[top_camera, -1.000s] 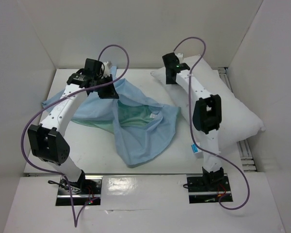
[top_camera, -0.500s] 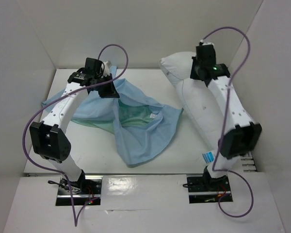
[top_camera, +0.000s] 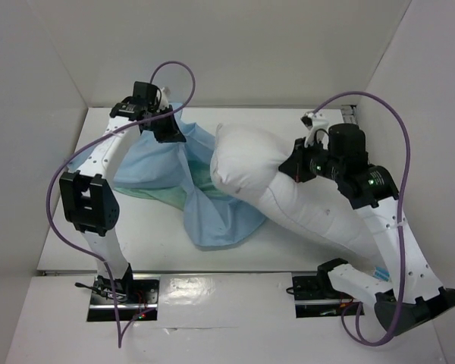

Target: Put the pillow into the pillowcase

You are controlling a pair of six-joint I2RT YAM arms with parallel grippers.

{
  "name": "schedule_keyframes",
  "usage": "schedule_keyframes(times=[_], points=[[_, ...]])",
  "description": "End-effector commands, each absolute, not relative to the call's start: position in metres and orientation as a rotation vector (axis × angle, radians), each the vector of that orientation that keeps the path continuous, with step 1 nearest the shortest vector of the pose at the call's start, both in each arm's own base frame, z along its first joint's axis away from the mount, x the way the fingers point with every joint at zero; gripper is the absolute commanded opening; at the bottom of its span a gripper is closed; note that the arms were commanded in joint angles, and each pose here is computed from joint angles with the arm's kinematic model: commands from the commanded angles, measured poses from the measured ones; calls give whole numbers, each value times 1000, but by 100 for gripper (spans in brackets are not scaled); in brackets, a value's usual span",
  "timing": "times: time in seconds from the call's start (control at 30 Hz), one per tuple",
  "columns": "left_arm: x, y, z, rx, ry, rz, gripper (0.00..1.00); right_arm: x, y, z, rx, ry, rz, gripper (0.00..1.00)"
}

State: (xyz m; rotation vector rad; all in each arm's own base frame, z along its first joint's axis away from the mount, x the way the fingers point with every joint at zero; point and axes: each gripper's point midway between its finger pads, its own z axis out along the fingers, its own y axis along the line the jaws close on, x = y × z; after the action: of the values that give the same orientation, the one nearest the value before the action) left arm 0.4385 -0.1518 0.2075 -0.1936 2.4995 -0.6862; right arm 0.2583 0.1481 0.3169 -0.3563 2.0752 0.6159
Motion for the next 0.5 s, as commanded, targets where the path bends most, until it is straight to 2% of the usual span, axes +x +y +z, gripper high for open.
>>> schedule_keyframes(times=[0.0, 0.17, 0.47], points=[[457, -149, 225, -223, 2433, -760, 0, 223, 178, 348, -515, 1937, 844, 0], [452, -147, 238, -215, 2408, -780, 0, 203, 192, 304, -563, 2086, 902, 0], [406, -145, 238, -152, 2427, -805, 0, 206, 228, 283, -597, 2098, 895, 0]])
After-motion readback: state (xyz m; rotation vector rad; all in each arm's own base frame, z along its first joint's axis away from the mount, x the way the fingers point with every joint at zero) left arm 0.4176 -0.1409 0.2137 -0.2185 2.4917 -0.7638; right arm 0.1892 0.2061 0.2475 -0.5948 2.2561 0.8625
